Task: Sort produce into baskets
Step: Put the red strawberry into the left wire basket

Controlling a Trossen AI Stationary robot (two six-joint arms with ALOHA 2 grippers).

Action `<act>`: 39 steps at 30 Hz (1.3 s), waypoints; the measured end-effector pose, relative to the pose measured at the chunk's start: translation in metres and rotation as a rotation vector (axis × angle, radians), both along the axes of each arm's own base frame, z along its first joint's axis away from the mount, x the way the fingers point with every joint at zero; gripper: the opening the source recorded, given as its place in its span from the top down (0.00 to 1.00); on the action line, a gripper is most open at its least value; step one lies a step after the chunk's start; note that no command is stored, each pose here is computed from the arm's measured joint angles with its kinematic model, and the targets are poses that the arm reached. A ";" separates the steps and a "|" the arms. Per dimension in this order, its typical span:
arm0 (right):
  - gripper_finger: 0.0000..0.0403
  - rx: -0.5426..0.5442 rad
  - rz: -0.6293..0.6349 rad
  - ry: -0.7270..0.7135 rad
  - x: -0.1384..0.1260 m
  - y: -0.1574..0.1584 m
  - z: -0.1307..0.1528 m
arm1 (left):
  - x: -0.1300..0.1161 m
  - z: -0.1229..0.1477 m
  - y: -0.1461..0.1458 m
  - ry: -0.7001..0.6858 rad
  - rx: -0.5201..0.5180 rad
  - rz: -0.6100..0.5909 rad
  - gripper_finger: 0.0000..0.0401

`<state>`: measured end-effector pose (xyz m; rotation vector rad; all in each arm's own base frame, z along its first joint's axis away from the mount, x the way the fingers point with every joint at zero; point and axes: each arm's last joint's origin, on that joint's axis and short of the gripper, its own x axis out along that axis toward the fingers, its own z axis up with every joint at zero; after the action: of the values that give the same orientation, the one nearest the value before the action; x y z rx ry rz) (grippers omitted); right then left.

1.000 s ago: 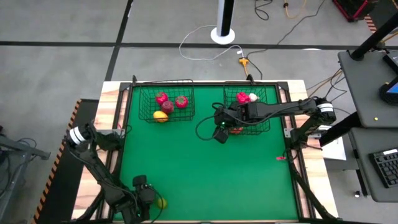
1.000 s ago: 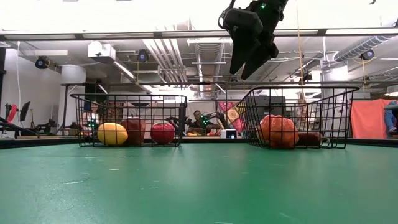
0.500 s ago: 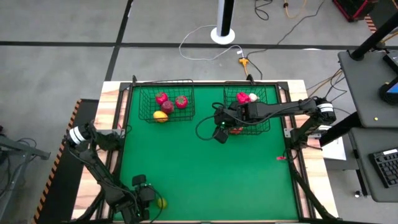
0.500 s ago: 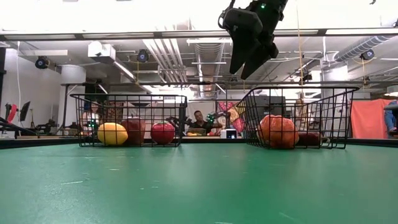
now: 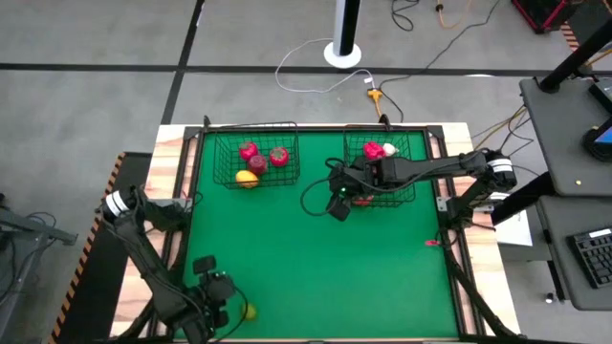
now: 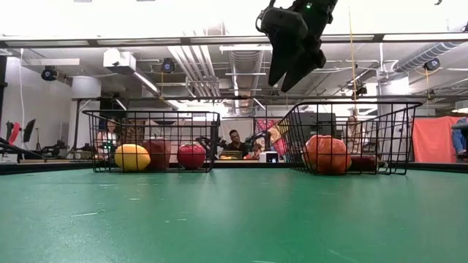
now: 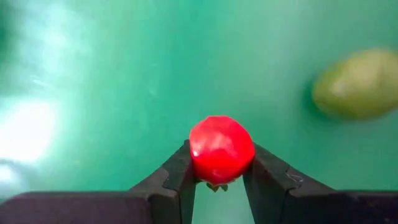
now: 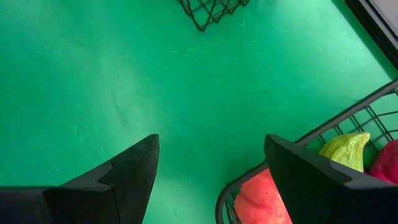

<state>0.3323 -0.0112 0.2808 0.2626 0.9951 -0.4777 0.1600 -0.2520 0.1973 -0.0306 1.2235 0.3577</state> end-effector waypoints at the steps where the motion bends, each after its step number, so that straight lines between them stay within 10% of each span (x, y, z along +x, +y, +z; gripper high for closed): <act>1: 0.30 0.000 0.001 -0.003 0.000 0.000 0.000 | 0.001 0.007 0.001 -0.010 0.029 0.000 0.77; 13: 0.31 -0.008 0.016 0.002 0.000 0.000 0.000 | 0.039 0.073 0.027 -0.279 0.352 -0.117 0.77; 22: 0.31 -0.022 0.049 0.015 0.000 0.000 0.000 | 0.053 0.086 0.137 -0.222 0.635 0.028 0.77; 27: 0.31 -0.044 0.084 0.018 0.001 0.000 0.000 | 0.063 0.089 0.221 -0.148 0.596 0.170 0.77; 39: 0.34 -0.046 0.084 0.008 0.002 0.000 0.001 | 0.055 0.098 0.369 -0.233 0.247 0.090 0.76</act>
<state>0.3338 -0.0111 0.2816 0.1776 0.9978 -0.4247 0.2150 0.1173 0.2949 0.0838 0.9436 0.5666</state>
